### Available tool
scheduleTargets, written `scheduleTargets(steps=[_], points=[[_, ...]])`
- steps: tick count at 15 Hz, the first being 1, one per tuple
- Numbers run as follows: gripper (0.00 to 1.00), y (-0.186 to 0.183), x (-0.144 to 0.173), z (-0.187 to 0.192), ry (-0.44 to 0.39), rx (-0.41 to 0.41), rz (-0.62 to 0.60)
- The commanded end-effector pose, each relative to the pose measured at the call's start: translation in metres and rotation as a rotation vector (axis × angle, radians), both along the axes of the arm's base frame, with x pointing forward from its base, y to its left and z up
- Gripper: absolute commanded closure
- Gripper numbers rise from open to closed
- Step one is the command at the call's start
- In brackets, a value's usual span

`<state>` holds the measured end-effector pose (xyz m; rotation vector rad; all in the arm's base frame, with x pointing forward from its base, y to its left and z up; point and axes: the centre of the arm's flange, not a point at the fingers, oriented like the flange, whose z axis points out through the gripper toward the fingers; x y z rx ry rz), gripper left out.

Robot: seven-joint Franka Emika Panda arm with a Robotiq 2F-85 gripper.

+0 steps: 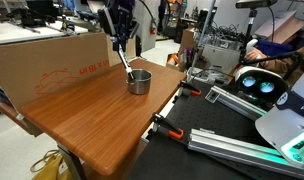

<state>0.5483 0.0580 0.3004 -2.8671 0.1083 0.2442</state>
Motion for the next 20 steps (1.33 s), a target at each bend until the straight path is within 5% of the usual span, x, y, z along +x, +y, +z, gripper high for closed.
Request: scheduleTargets(steps=[1, 14, 20], points=[[0.94, 0.018, 0.010, -0.017, 0.072, 0.008, 0.011], [0.94, 0.073, 0.043, -0.137, 0.292, -0.134, 0.022], [0.94, 0.083, 0.062, -0.173, 0.326, -0.221, 0.008]])
